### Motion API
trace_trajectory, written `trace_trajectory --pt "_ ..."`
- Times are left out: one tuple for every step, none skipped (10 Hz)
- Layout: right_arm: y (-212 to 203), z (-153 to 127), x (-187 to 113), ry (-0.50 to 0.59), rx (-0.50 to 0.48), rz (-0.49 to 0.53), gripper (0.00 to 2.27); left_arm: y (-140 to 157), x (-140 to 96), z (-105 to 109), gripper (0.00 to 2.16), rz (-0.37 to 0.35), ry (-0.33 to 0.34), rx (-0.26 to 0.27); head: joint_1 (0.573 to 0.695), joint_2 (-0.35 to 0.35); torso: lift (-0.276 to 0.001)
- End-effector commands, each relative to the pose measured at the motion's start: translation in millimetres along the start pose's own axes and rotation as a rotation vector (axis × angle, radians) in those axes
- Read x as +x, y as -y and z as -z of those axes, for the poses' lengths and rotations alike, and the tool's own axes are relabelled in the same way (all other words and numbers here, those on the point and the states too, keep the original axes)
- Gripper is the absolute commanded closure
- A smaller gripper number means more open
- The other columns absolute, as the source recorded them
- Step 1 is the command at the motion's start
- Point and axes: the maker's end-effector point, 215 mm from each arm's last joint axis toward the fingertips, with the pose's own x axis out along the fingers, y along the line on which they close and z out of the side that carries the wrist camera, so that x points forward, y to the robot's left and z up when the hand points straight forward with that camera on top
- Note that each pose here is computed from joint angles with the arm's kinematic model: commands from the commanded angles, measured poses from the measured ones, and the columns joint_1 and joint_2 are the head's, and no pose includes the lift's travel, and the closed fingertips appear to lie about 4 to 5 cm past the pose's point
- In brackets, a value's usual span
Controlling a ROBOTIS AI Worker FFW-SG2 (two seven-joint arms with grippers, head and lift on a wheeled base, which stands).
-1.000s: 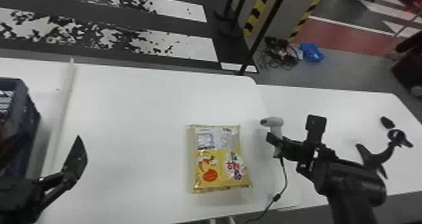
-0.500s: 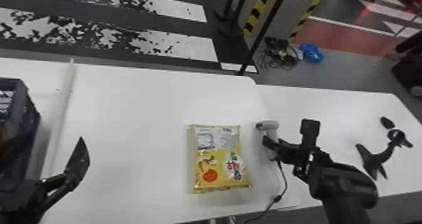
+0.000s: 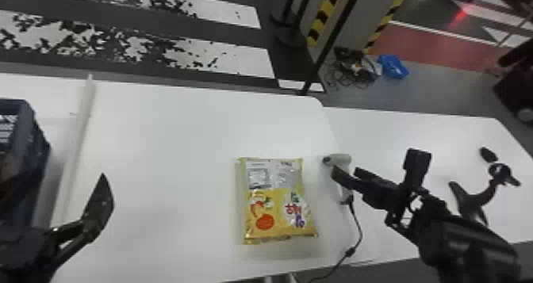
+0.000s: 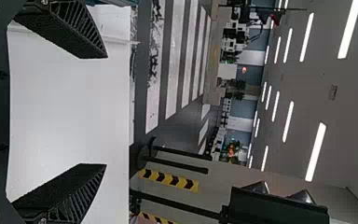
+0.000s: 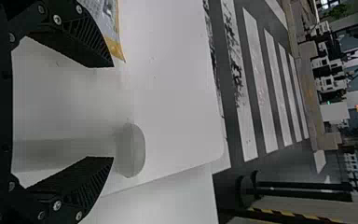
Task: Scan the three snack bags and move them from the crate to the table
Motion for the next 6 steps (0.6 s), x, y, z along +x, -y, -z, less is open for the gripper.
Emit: trace_trajectory --pt "-23.7 23.1 -28.5 -0.109 0.186 -0.108 0.08 1.2 0.0 -0.1 0.03 0.002 0.000 -0.002 0.695 -0.350 -0.062" --pt "-40.1 36.2 -38.6 -0.161 0.234 -0.162 0.08 1.4 0.0 0.7 0.03 0.003 -0.001 -0.002 0.695 -0.350 -0.062" --pt "-54.6 50.8 -44.6 -0.212 0.282 -0.211 0.08 1.5 0.0 -0.1 0.03 0.003 0.000 -0.002 0.695 -0.350 -0.062" --pt "-64.1 58.8 -43.7 -0.229 0.294 -0.247 0.08 2.7 -0.5 0.7 0.03 0.006 -0.002 -0.002 0.695 -0.350 -0.062" --pt "-68.5 67.0 -38.5 -0.231 0.293 -0.272 0.08 4.7 -0.8 1.7 0.03 0.010 -0.003 -0.004 0.695 -0.350 -0.062" --pt "-74.1 75.3 -32.7 -0.237 0.289 -0.300 0.08 5.1 -1.8 1.1 0.03 0.012 0.000 -0.004 0.695 -0.350 -0.062"
